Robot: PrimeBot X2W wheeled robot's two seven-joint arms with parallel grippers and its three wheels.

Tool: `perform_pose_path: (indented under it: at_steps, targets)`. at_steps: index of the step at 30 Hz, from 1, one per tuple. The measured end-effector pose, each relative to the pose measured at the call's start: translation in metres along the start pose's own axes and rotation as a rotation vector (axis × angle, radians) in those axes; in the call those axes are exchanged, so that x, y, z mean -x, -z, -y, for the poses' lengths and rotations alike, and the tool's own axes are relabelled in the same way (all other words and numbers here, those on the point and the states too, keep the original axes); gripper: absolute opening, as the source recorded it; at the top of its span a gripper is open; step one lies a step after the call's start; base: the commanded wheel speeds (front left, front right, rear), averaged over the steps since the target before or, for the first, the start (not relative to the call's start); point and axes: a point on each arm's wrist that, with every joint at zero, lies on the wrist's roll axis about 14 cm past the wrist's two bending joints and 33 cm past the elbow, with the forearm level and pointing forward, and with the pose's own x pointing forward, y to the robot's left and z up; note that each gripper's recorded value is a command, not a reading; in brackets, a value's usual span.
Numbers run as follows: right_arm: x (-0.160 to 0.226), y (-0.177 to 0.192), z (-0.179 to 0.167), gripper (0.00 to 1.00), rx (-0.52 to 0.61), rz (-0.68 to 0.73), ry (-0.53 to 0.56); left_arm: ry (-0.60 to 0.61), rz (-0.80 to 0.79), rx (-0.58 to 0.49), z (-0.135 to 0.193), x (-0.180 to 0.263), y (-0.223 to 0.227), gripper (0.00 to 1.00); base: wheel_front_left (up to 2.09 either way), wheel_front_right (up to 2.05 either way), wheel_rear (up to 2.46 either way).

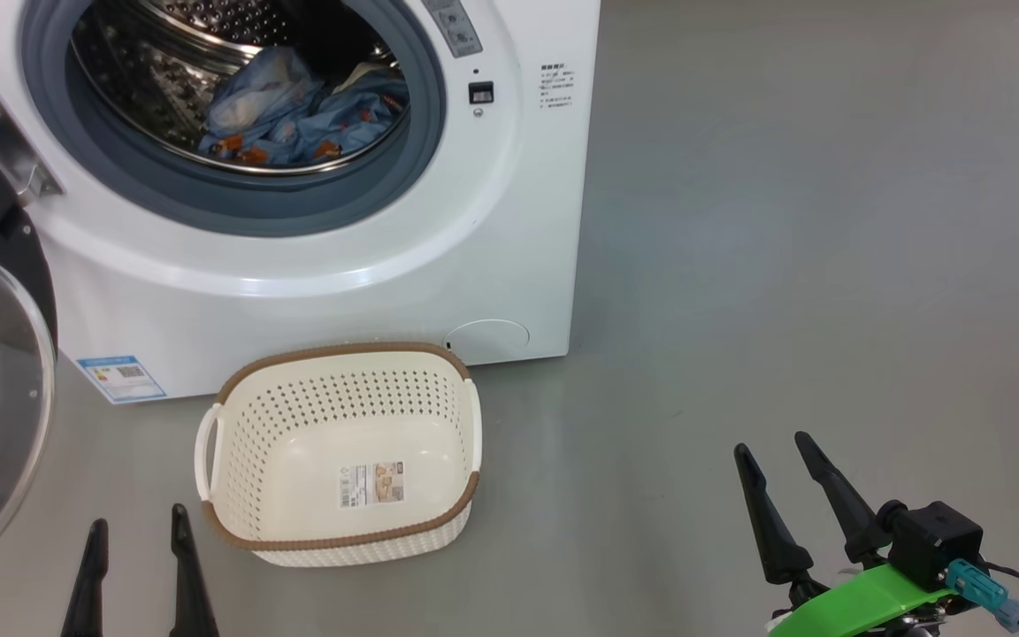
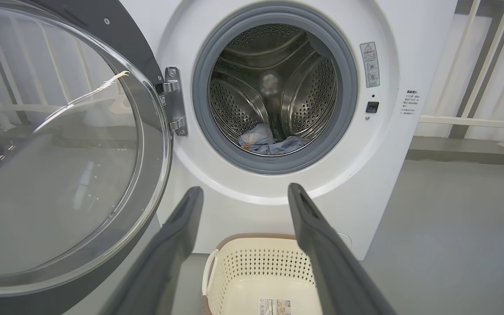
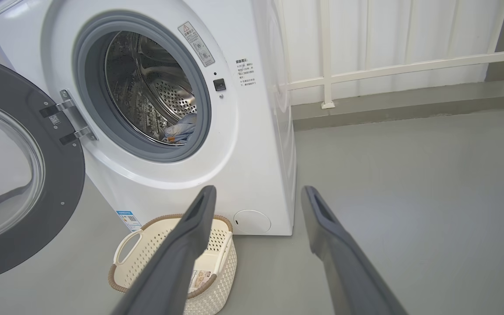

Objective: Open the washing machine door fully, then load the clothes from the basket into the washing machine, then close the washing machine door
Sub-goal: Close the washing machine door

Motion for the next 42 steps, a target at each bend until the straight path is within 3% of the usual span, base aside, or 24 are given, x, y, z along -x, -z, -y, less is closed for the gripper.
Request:
perform_pose_path:
  at_steps: [22, 42]
  targets:
    - [-0.006, 0.001, -0.010, 1.00, 0.020, 0.000, -0.035, -0.035, -0.012, 0.017, -0.010, 0.007, 0.003, 1.00, -0.05, 0.05, 0.00]
    - [-0.032, 0.010, -0.085, 1.00, 0.005, -0.014, -0.261, -0.243, -0.024, 0.044, -0.068, 0.054, 0.004, 1.00, 0.00, 0.00, 0.00]
